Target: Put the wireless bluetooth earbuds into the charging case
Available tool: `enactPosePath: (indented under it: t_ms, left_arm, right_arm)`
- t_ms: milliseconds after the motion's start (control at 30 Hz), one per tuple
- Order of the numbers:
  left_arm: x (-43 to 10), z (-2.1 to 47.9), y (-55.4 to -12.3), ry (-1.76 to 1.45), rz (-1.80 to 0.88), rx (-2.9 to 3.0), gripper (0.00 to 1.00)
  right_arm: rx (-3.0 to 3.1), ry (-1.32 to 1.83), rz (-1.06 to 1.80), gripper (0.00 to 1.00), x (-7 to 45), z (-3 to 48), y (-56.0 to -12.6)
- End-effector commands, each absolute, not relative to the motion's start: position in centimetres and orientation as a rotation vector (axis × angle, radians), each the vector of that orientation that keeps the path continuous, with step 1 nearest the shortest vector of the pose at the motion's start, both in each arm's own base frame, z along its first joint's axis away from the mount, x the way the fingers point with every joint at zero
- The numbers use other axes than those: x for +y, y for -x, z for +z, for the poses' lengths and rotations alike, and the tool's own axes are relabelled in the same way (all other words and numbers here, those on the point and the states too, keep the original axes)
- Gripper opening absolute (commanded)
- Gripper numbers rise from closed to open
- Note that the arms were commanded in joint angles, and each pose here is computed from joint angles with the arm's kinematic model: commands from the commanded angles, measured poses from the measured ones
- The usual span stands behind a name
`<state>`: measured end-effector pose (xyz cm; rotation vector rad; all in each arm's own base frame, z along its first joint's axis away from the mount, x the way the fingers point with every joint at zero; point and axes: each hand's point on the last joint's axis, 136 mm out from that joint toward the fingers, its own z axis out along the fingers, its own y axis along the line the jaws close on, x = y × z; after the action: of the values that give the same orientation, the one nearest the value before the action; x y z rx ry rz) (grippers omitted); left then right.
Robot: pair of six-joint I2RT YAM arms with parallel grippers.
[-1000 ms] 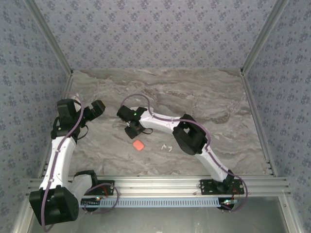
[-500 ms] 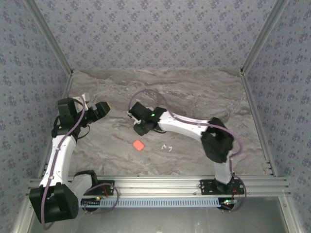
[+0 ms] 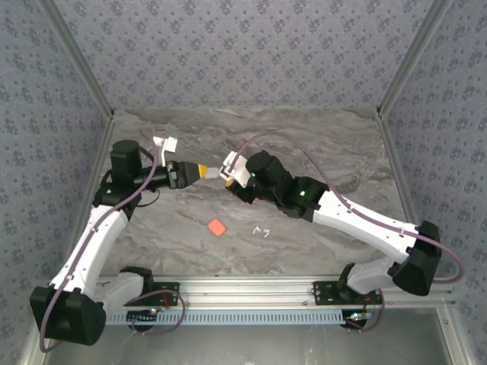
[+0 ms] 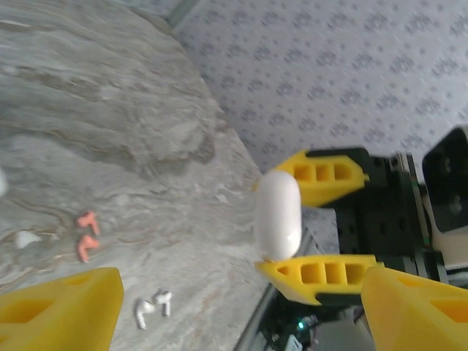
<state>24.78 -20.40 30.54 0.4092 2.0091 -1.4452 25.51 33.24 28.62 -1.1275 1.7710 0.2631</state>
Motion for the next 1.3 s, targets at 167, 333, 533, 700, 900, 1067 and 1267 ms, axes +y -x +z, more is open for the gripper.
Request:
enactPosePath:
  t_ms: [167, 333, 533, 700, 900, 1067, 1267]
  left_arm:
    - [-23.7, 32.7, -23.1, -0.541, -1.562, 1.920, 0.80]
    - [-25.1, 32.1, -22.9, -0.570, -1.589, 1.944, 0.71]
    - [-26.3, 31.4, -22.8, -0.595, -1.602, 1.969, 0.59]
    - [-26.6, 31.3, -22.9, -0.601, -1.599, 1.966, 0.47]
    - [-26.7, 31.1, -23.1, -0.600, -1.589, 1.968, 0.30]
    - [-26.6, 31.1, -23.3, -0.599, -1.558, 1.955, 0.23]
    - [-26.3, 32.3, -23.8, -0.596, -1.450, 1.848, 0.13]
  right_arm:
    - [1.691, 1.196, 0.196, 0.43, 33.0, 29.6, -24.8]
    - [1.687, 1.195, 0.196, 0.43, 33.3, 29.7, -24.8]
    - [1.681, 1.191, 0.200, 0.43, 33.4, 29.9, -24.8]
    - [1.683, 1.200, 0.204, 0.43, 33.5, 29.8, -24.6]
    - [1.692, 1.215, 0.210, 0.45, 33.7, 29.4, -24.6]
    - [1.736, 1.214, 0.255, 0.58, 33.3, 29.3, -24.3]
    - [1.796, 1.123, 0.458, 0.91, 31.3, 30.3, -23.2]
